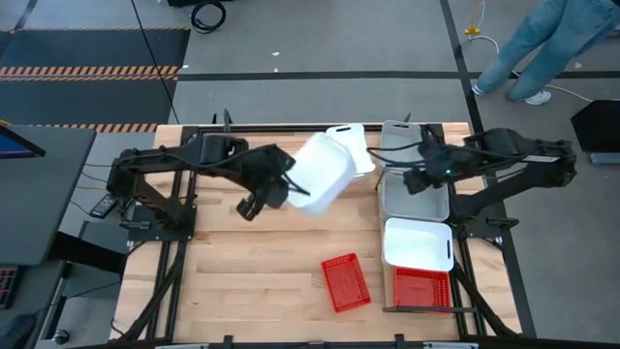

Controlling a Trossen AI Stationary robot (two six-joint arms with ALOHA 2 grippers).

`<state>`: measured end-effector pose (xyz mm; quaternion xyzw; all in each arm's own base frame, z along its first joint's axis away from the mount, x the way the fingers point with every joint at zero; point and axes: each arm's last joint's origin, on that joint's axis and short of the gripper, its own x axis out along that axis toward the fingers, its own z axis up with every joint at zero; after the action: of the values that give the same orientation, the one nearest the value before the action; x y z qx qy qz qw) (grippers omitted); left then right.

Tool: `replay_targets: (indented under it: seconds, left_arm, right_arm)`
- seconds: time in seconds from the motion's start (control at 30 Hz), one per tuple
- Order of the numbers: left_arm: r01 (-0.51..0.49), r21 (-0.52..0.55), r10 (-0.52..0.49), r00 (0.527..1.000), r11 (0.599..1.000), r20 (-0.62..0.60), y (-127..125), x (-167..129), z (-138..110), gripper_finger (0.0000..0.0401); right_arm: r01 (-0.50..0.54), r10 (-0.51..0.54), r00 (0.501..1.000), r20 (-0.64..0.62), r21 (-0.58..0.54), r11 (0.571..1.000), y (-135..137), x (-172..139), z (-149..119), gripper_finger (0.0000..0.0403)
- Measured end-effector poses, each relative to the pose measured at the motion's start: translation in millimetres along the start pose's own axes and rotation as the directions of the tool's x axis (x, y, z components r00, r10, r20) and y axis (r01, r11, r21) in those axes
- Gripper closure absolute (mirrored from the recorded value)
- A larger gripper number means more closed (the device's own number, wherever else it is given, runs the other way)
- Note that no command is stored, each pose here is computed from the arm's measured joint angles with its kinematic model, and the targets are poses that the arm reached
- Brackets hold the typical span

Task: Stack baskets on shelf by color
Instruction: Stack the left white bin on top of the white bin on the shelf

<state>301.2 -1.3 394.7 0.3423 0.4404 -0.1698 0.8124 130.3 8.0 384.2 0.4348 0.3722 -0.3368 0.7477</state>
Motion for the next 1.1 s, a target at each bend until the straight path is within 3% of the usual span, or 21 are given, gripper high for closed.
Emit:
replay_targets:
  seconds: [0.2,0.53,0.73,0.93,1.1]
  left_arm:
    - [0.004,0.107,-0.022,0.985,0.994,0.171,-2.0,6.3,21.4,0.0398]
    - [0.099,0.233,-0.128,0.986,0.967,0.109,-10.4,49.7,36.3,0.0398]
    - [0.17,0.303,-0.208,0.973,0.938,0.097,-14.2,61.2,36.4,0.0398]
    - [0.211,0.335,-0.246,0.967,0.918,0.067,-14.3,67.3,32.4,0.0398]
    - [0.212,0.34,-0.248,0.966,0.916,0.066,-14.1,70.4,33.2,0.0398]
  right_arm:
    - [-0.056,0.057,0.998,-0.015,0.082,0.995,-9.6,-10.9,-1.3,0.0249]
    - [-0.234,0.236,0.972,-0.006,0.099,0.967,10.2,-10.5,4.3,0.0249]
    - [-0.204,0.209,0.974,-0.09,0.065,0.977,33.2,15.3,10.4,0.0249]
    - [-0.3,0.303,0.948,-0.096,0.045,0.953,62.2,39.8,25.2,0.0249]
    - [-0.315,0.32,0.928,-0.19,0.055,0.947,76.3,62.9,31.6,0.0249]
